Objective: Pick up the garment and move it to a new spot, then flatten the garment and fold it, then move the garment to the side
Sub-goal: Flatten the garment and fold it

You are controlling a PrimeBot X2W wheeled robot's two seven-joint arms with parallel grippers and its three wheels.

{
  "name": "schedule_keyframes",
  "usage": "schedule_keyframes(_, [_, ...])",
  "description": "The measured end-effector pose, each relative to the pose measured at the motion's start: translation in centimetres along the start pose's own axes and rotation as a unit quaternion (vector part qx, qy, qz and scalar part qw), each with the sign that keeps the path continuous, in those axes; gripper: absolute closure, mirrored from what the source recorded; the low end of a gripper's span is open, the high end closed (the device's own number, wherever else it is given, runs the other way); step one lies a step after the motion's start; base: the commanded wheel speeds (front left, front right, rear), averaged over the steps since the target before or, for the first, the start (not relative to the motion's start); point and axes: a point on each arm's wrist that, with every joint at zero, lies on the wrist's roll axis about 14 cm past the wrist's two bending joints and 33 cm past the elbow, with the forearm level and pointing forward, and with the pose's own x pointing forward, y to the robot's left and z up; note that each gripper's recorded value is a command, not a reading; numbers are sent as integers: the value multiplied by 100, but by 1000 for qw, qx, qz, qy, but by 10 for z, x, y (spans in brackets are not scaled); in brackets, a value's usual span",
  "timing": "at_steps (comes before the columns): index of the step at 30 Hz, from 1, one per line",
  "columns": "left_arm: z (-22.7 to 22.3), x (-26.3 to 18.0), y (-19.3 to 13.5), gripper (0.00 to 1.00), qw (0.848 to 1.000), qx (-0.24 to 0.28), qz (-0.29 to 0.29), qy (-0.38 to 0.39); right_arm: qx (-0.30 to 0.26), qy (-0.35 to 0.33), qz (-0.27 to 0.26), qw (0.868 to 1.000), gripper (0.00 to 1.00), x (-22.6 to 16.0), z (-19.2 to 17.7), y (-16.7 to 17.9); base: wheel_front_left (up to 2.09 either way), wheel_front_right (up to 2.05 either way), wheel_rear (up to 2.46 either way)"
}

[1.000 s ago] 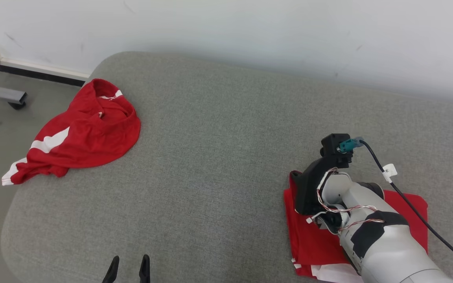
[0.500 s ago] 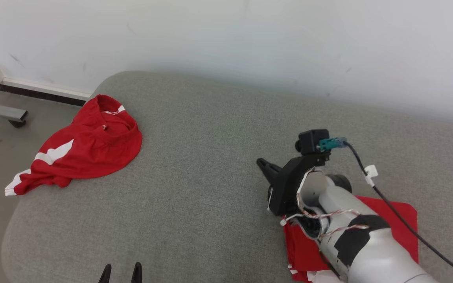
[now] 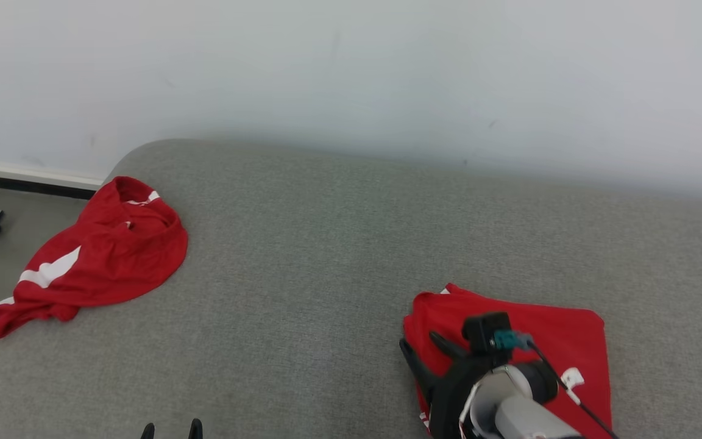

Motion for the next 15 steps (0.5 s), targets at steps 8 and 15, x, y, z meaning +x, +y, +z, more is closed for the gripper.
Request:
schedule_keyframes(8, [1, 7, -10, 0, 1000, 1, -21, -1, 1, -12, -30, 999, 0, -31, -38, -10, 0, 0, 0])
schedule_keyframes(15, [-1, 10, -13, 0, 1000, 2, -27, 3, -33, -14, -33, 999, 0, -48, -43, -4, 0, 0, 0])
